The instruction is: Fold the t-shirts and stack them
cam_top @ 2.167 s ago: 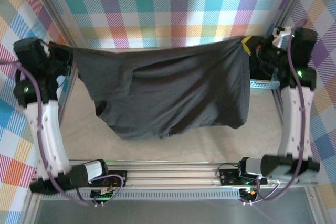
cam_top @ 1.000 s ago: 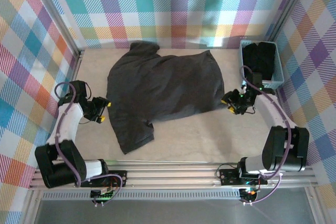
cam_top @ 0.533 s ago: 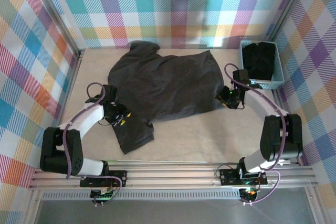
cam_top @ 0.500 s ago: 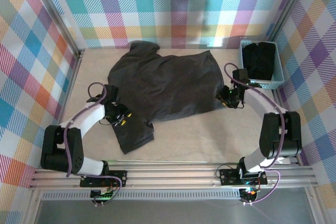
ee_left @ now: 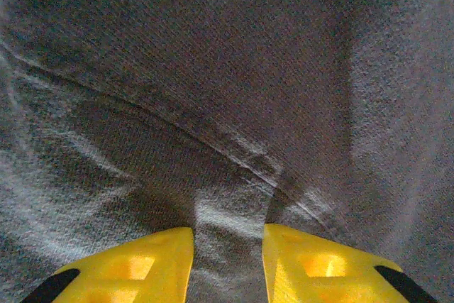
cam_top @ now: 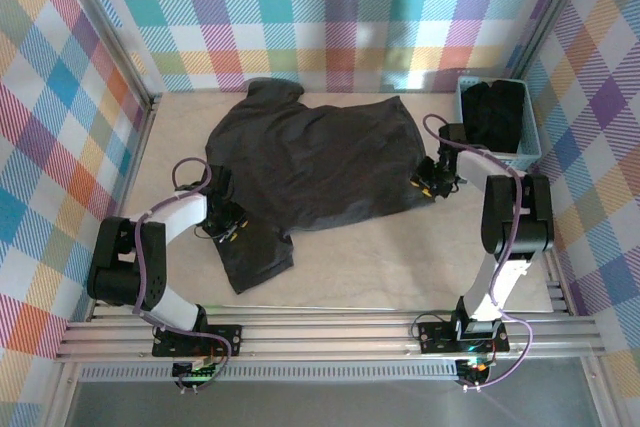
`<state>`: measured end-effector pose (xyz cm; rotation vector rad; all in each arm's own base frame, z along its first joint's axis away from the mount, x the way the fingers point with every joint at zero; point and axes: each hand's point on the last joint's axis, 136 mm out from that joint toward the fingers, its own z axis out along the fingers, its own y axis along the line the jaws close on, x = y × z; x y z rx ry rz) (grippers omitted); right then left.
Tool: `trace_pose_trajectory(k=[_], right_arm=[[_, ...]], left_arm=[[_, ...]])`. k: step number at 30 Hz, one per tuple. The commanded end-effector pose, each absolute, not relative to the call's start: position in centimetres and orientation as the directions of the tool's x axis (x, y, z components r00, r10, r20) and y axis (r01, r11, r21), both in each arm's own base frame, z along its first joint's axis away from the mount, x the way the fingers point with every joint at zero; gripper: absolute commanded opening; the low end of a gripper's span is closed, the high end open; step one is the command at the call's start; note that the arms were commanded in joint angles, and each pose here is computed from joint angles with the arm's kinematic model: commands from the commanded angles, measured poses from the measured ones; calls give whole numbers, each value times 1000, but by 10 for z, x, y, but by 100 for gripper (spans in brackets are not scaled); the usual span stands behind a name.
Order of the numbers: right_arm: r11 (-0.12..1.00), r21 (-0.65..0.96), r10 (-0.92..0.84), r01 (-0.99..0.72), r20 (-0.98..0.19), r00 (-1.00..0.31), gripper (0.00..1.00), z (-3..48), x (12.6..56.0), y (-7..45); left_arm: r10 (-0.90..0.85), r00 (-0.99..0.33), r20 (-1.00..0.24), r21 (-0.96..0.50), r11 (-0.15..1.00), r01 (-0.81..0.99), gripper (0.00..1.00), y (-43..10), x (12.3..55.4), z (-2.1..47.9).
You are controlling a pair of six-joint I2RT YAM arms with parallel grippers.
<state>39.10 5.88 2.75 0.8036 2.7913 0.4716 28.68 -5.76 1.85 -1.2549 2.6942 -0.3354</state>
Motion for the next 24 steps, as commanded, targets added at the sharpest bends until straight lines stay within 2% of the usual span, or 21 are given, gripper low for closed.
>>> trace_pose_trajectory(k=[1,5,12,16,20,24], right_arm=[[816,272,534,510,-18,-845,31,13,364,57],[809,249,541,532,38,-840,30,9,328,59],[774,312,567,550,43,-822,31,39,264,73],[744,382,580,548,40,-814,35,50,243,81],[781,464,526,417,-130,-840,45,87,280,81],[797,524,480,300,-247,-842,48,127,356,88]], left_arm=[[-782,-620,-63,-177,620,-764,33,-37,268,4],[-798,-599,-67,-154,602,-784,33,-22,257,2],[-822,-565,-62,-109,569,-815,33,14,229,5],[-827,-559,-65,-131,562,-816,33,24,230,11],[-815,-572,-95,-269,574,-773,38,14,260,43],[-802,-568,-188,-355,594,-722,42,10,287,95]])
